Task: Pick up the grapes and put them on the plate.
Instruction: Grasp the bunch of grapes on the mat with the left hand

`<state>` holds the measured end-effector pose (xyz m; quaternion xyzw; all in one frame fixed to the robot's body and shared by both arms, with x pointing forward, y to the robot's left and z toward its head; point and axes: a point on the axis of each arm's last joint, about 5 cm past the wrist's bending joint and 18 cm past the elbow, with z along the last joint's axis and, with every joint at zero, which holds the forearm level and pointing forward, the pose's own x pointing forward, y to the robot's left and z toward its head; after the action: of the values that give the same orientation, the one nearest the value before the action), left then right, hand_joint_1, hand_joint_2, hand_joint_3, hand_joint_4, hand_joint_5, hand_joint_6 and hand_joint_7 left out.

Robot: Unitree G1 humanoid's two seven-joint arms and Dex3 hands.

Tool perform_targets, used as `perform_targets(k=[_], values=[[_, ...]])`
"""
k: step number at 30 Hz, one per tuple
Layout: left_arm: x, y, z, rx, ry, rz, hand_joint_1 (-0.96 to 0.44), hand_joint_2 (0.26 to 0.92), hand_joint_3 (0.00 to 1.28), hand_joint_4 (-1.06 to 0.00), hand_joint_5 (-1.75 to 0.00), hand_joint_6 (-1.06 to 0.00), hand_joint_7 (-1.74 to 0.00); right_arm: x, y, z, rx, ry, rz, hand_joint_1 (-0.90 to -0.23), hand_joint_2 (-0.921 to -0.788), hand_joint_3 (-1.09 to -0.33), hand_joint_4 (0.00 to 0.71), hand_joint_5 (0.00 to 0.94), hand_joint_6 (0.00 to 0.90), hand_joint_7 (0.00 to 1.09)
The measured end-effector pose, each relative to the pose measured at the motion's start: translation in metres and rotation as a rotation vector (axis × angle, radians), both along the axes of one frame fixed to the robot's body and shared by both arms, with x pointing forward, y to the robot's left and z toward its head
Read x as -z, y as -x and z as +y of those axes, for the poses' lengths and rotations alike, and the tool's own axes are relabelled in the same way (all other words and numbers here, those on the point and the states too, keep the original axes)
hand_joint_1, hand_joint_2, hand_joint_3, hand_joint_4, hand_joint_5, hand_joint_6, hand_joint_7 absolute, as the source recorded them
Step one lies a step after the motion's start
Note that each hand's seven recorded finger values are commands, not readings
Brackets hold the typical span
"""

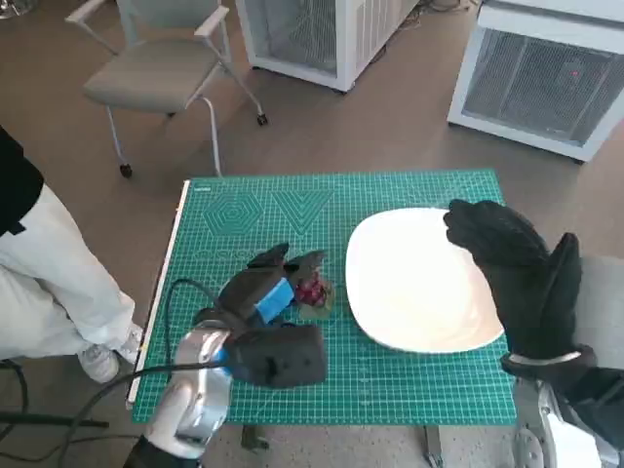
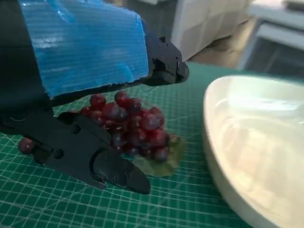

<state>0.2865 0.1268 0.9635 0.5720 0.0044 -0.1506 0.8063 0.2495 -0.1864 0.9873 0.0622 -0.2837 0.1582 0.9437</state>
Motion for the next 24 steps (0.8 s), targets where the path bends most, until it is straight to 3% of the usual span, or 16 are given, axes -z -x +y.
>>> perform_targets(k=[13, 24], values=[[0.021, -0.033, -0.013, -0.11, -0.198, 0.121, -0.18, 0.77, 0.01, -0.15, 0.0, -0.33, 0.0, 0.0, 0.0001, -0.001, 0.003, 0.0, 0.0, -0.335, -0.921, -0.598, 0.454, 0.833, 0.239, 0.99], [0.023, -0.048, -0.016, -0.12, -0.206, 0.109, -0.14, 0.779, 0.01, -0.14, 0.0, -0.31, 0.0, 0.0, 0.0005, -0.001, 0.006, 0.002, -0.002, -0.332, -0.921, -0.599, 0.452, 0.835, 0.238, 0.99]])
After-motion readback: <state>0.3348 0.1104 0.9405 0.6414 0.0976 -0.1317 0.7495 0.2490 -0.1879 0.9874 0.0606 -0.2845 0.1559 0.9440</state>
